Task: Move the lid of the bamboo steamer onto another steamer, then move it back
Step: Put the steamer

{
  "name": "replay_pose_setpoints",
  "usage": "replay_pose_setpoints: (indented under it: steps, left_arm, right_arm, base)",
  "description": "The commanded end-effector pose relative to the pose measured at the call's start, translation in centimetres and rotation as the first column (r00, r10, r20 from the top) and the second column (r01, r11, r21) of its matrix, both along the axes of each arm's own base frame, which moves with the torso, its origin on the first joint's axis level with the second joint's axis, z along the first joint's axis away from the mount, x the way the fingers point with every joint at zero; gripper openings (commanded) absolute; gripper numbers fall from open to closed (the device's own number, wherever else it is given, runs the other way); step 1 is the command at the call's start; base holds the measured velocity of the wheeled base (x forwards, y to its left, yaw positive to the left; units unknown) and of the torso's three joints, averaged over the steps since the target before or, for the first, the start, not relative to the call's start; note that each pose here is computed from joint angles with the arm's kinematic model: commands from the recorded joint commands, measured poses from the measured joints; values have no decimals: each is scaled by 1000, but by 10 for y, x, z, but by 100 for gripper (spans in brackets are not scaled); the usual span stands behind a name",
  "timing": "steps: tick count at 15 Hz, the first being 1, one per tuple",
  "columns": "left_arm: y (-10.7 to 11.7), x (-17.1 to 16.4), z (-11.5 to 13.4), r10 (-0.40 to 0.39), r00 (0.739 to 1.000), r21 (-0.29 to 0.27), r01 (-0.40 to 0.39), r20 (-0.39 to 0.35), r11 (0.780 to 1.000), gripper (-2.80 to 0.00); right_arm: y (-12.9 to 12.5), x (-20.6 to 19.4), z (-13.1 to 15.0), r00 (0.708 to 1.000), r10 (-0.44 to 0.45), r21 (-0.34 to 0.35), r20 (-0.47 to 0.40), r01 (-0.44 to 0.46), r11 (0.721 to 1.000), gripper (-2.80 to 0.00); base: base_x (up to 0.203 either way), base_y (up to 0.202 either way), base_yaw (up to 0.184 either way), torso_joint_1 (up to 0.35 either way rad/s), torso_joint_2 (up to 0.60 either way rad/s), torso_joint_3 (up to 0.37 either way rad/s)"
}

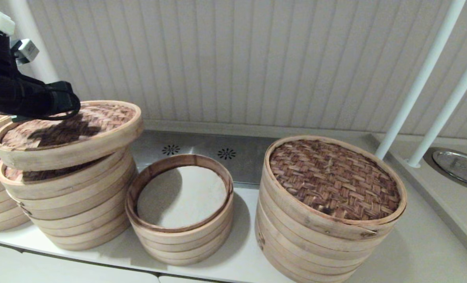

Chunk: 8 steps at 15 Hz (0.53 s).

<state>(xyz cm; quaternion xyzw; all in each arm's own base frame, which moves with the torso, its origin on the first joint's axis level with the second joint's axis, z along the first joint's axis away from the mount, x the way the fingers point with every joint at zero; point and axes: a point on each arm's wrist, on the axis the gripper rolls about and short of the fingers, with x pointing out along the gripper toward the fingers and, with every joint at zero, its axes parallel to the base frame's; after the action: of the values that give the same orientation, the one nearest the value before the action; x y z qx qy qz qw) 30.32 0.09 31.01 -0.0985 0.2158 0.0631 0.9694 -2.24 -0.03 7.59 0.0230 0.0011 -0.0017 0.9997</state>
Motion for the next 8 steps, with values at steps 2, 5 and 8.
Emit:
replay_pose_setpoints:
  steps: [2, 5, 8]
  left_arm:
    - [-14, -8, 6, -37, 999, -30, 38, 18, 999, -280]
    - [-37, -25, 13, -128, 991, -54, 129, 27, 990, -280]
    - [-59, -40, 12, -210, 977, -70, 212, 34, 975, -280]
  right_arm:
    - [0, 0, -1, 1000, 0, 0, -2, 0, 1000, -280]
    - [0, 0, -1, 1000, 0, 0, -2, 0, 1000, -280]
    - [0, 0, -1, 1000, 0, 0, -2, 0, 1000, -280]
  base:
    - [0, 0, 0, 0, 0, 0]
    - [0, 0, 0, 0, 0, 0]
    - [0, 0, 0, 0, 0, 0]
